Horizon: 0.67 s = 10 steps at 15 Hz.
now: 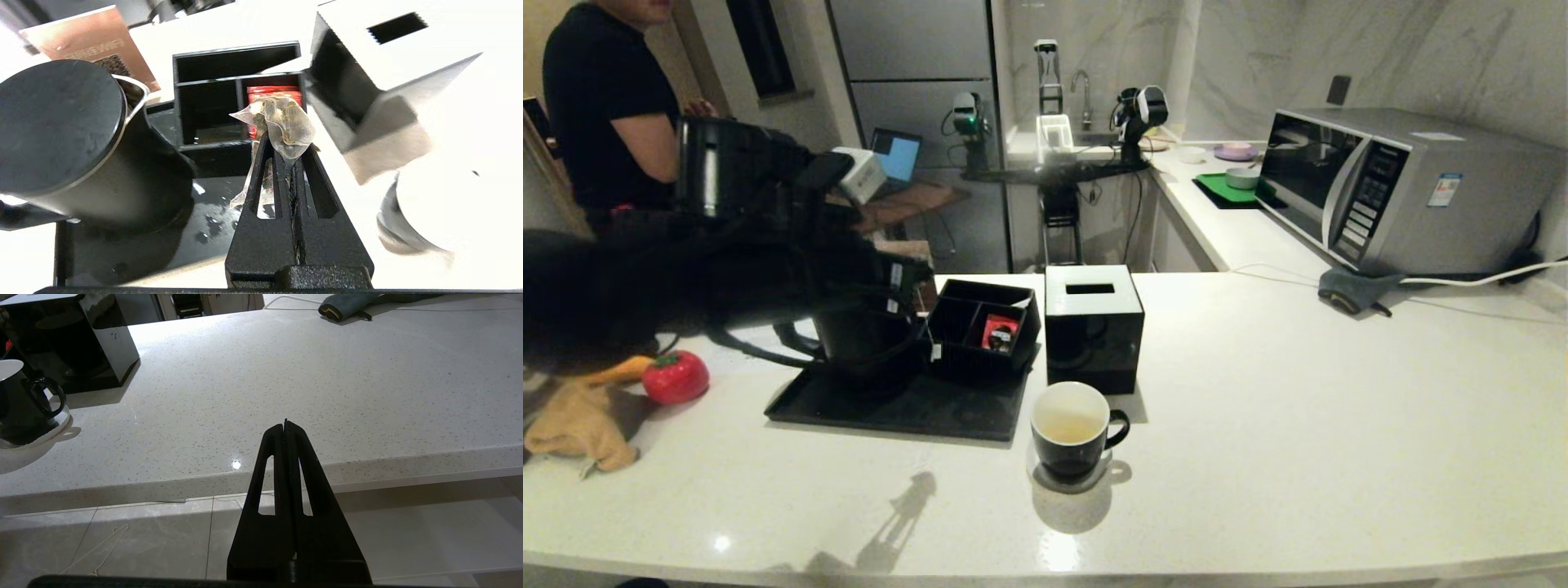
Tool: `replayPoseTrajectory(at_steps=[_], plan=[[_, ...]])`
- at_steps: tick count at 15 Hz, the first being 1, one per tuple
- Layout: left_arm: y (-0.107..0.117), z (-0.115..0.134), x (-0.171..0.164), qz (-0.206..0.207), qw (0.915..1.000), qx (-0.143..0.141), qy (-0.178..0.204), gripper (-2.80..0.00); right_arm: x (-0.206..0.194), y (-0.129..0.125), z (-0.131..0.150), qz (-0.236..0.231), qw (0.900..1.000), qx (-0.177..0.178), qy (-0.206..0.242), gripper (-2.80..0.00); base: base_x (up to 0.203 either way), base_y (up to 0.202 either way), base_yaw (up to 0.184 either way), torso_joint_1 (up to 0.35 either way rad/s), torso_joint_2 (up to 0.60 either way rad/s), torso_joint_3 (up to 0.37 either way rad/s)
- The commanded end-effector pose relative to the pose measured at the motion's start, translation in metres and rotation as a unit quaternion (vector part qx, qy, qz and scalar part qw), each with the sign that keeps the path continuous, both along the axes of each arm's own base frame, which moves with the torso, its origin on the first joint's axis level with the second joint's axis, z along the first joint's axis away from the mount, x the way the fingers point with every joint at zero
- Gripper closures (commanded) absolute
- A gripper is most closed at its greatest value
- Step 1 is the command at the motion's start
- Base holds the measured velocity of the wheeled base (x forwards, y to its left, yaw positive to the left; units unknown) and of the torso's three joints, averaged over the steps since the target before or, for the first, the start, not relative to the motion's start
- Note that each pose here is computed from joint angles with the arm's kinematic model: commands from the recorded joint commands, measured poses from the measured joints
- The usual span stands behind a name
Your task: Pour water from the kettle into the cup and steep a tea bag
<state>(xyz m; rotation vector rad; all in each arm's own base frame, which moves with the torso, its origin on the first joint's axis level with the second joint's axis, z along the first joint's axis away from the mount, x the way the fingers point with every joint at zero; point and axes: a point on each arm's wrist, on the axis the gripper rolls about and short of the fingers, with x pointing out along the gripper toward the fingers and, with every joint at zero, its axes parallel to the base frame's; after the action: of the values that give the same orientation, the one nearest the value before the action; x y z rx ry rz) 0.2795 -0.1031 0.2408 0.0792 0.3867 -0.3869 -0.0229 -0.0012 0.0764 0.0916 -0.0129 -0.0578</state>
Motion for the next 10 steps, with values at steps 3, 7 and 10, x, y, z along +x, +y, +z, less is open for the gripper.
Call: replayPoseTrajectory(at_steps=[3, 7, 10], plan=[[0.013, 0.019, -0.036, -0.006, 0.9994, -0.012, -0.032, 0.00, 0.000, 0.000, 0.000, 0.000, 1.000, 0.000, 0.000, 0.00, 0.000, 0.000, 0.000, 0.000, 0.00, 0.000], [0.018, 0.031, -0.050, -0.008, 0.9983, -0.016, -0.055, 0.00, 0.000, 0.000, 0.000, 0.000, 1.000, 0.000, 0.000, 0.00, 0.000, 0.000, 0.000, 0.000, 0.00, 0.000], [0.021, 0.033, -0.055, -0.007, 0.9982, -0.016, -0.057, 0.00, 0.000, 0.000, 0.000, 0.000, 1.000, 0.000, 0.000, 0.00, 0.000, 0.000, 0.000, 0.000, 0.00, 0.000]])
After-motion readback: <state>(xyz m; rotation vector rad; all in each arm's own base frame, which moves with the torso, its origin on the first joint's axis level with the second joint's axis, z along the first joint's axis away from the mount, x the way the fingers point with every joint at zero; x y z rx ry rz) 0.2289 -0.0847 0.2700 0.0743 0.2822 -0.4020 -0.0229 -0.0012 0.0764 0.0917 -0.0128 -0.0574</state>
